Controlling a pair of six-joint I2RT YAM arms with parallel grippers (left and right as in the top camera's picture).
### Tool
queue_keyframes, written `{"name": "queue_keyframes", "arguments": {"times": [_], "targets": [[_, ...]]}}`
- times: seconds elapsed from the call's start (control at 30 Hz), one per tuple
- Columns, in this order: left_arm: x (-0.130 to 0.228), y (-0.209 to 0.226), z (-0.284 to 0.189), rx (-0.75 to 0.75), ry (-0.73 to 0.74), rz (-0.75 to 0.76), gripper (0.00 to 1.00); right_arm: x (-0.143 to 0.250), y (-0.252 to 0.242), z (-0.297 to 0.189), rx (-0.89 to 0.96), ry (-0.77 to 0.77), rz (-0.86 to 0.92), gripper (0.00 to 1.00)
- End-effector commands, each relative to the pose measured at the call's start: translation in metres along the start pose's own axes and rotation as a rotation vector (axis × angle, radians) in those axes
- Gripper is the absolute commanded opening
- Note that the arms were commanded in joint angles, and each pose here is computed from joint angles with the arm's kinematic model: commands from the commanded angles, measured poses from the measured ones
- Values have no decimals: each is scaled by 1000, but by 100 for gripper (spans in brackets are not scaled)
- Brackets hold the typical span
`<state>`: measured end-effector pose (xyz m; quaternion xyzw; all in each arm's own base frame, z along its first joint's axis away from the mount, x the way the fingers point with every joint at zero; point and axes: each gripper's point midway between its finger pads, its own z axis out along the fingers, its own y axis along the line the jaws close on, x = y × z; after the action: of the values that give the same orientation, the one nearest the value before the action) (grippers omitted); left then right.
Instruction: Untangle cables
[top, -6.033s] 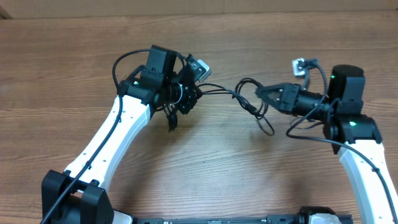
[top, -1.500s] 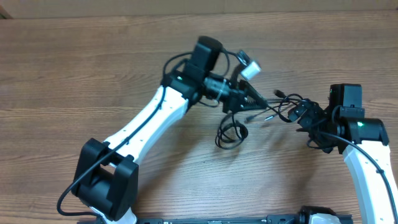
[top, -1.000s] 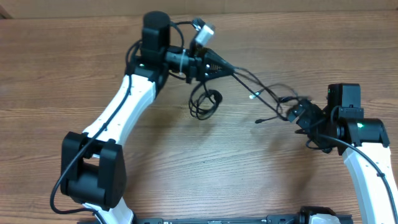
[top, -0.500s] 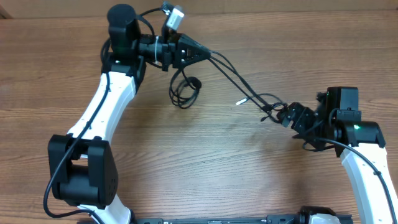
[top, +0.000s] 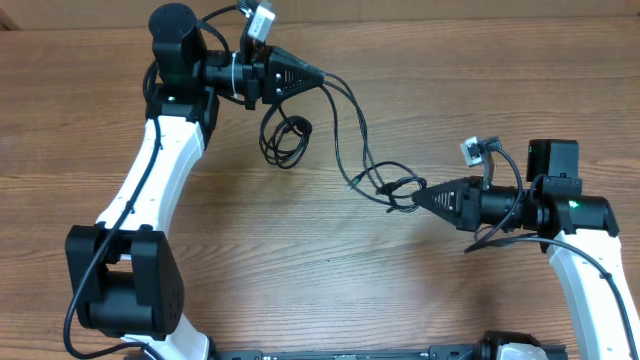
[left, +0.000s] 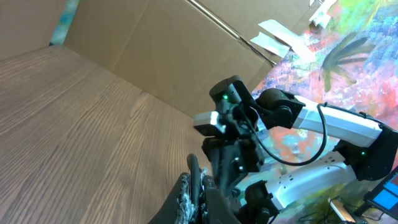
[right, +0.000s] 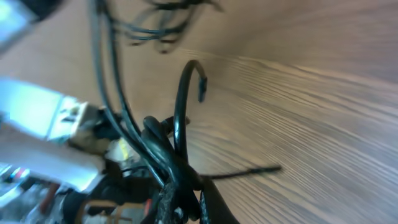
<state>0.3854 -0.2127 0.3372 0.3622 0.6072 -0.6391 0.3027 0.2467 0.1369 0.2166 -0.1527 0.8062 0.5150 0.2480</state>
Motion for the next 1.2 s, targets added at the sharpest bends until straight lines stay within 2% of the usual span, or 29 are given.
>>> {"name": "queue_keyframes", "arguments": {"times": [0.0,0.17,0.27,0.33,0.43,0.47,0.53,0.6,0.73,0.83,0.87,0.9,0.93,0.97,1.0,1.03,1.1,1.17], "targets": [[-4,-15,-1,12,8,48,4,-6,34,-4,-200,-54,-129,4],[0,-5,-2,-19,-9,43,4,-9,40,-6,-238,-67,-142,4],[2,21,-4,-150,-51,23,4,-14,48,-9,-288,-89,-182,4],[10,48,-10,-291,-67,-43,4,-16,51,-9,-303,-96,-198,4],[66,118,-52,-784,10,-273,4,-17,50,-9,-298,-97,-200,4],[85,130,-69,-919,53,-335,4,-17,50,-9,-298,-97,-200,4],[112,136,-90,-1055,142,-387,4,-17,47,-9,-279,-95,-200,4],[129,132,-94,-1069,236,-374,4,-18,45,-9,-273,-99,-205,4],[144,130,-104,-1122,294,-408,4,-20,43,-10,-260,-103,-212,4],[147,128,-103,-1115,304,-420,4,-20,24,-6,-150,-77,-105,4],[146,124,-95,-1063,322,-385,16,-20,12,-4,-83,-69,-46,4],[145,120,-86,-994,335,-342,36,-20,1,-4,-24,-64,1,4],[142,114,-75,-920,339,-301,68,-19,-10,-4,42,-62,55,4],[141,111,-70,-880,334,-285,78,-19,-20,-4,96,-62,101,4],[136,104,-60,-807,322,-258,94,-18,-29,-6,149,-65,144,4],[134,100,-55,-764,316,-237,99,-17,-36,-7,187,-68,178,4],[130,92,-46,-692,305,-198,100,-17,-40,-8,212,-70,196,4],[125,77,-27,-558,299,-101,100,-17,-40,-8,211,-70,196,4]]}}
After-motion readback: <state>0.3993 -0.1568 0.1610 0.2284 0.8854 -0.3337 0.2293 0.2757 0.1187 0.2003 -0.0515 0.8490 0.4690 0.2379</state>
